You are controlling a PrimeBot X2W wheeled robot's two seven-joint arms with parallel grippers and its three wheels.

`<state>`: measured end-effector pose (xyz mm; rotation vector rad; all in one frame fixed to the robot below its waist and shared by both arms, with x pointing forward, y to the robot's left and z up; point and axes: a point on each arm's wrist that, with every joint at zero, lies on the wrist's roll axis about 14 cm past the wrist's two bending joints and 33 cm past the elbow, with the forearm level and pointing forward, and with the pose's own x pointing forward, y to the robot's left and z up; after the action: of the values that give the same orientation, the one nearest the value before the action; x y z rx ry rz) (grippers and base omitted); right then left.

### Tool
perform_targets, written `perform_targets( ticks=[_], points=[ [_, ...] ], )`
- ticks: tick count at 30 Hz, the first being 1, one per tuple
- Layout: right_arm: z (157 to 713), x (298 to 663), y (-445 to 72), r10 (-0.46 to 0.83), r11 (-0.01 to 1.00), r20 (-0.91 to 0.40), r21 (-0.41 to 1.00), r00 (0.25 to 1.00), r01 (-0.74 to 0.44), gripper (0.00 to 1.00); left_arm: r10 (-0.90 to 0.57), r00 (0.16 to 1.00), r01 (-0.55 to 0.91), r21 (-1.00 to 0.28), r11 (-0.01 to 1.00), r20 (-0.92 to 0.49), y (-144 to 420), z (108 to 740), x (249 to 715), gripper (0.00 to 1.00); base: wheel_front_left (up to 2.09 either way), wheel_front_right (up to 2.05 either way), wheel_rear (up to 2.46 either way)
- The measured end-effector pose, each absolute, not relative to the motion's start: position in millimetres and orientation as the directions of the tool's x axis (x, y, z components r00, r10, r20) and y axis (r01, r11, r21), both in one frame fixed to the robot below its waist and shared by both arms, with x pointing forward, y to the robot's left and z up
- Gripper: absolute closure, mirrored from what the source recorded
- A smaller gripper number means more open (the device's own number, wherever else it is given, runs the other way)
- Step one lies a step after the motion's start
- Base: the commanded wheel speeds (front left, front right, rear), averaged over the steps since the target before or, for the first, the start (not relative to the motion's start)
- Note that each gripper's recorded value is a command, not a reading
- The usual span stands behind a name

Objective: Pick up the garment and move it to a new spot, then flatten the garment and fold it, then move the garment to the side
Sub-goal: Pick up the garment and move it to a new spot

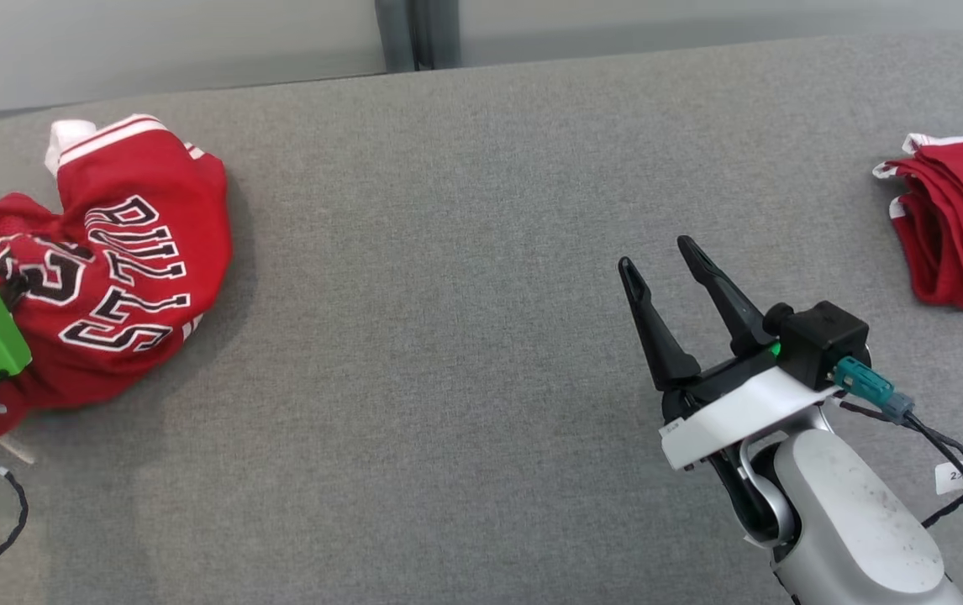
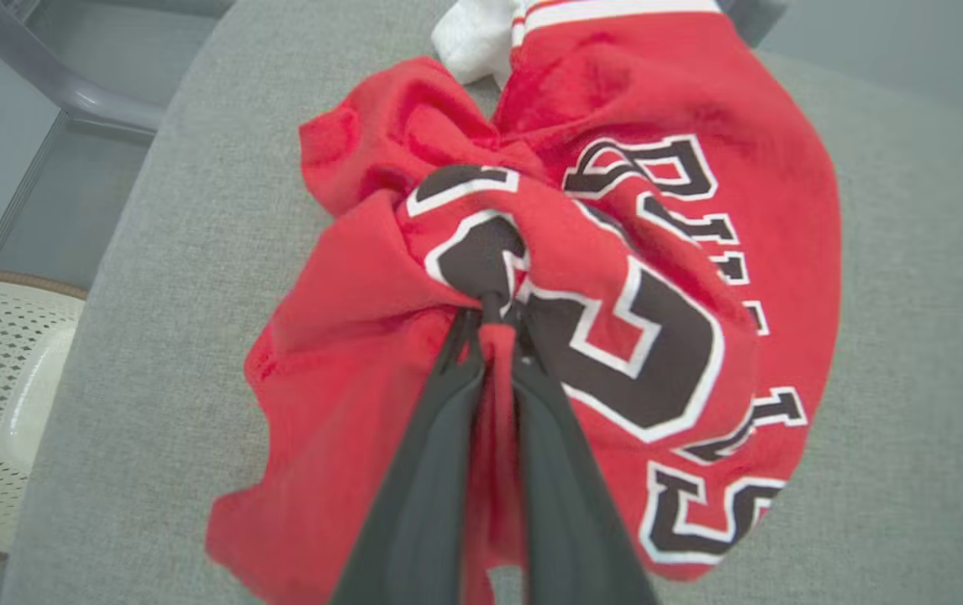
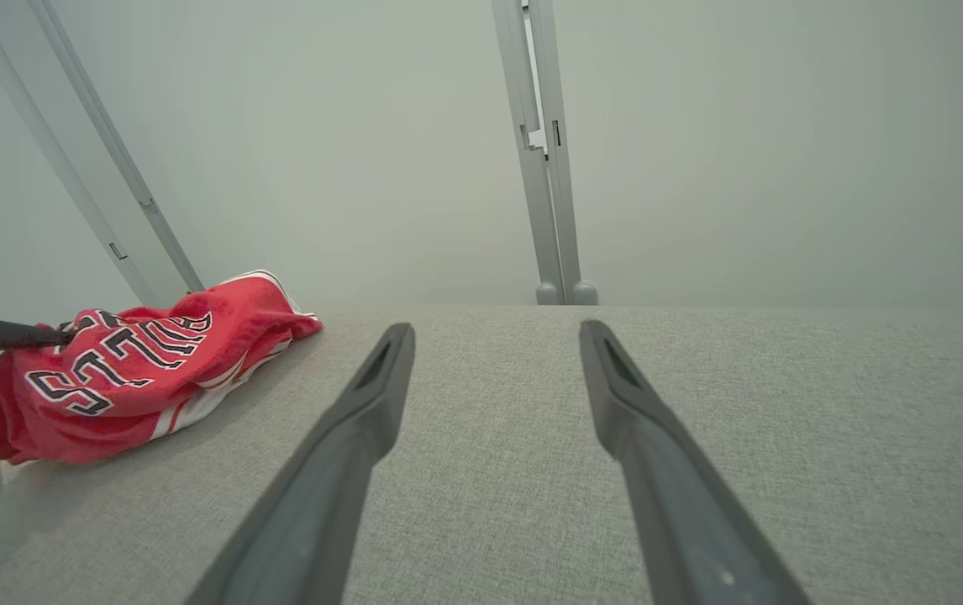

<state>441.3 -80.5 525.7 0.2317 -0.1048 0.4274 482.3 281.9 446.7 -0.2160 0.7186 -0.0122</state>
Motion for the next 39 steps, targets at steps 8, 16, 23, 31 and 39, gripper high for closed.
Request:
perform_targets(
  ticks=[8,16,23,31,39],
  points=[
    [547,423,-100,0.335,0.907,0.194,0.198,0.922,-0.371,0.0,-0.259,0.861,0.237,-0.106,0.966,-0.438,216,547,499,1.0,0.0,0.0,0.0],
    [562,407,-148,0.21,0.951,0.23,0.178,0.95,-0.253,0.0,-0.535,0.811,0.545,-0.027,0.838,-0.238,104,621,491,1.0,0.0,0.0,0.0],
    [572,393,-190,0.095,0.977,0.255,0.164,0.962,-0.14,0.0,-0.737,0.674,0.736,-0.039,0.676,-0.053,10,674,462,1.0,0.0,0.0,0.0],
    [564,392,-206,0.051,0.982,0.234,0.165,0.971,-0.091,0.0,-0.758,0.648,0.742,-0.163,0.651,-0.076,-15,632,466,1.0,0.0,0.0,0.0],
    [558,393,-211,0.039,0.984,0.214,0.162,0.976,-0.074,0.0,-0.604,0.752,0.534,-0.292,0.794,-0.266,34,517,493,1.0,0.0,0.0,0.0]
  ],
)
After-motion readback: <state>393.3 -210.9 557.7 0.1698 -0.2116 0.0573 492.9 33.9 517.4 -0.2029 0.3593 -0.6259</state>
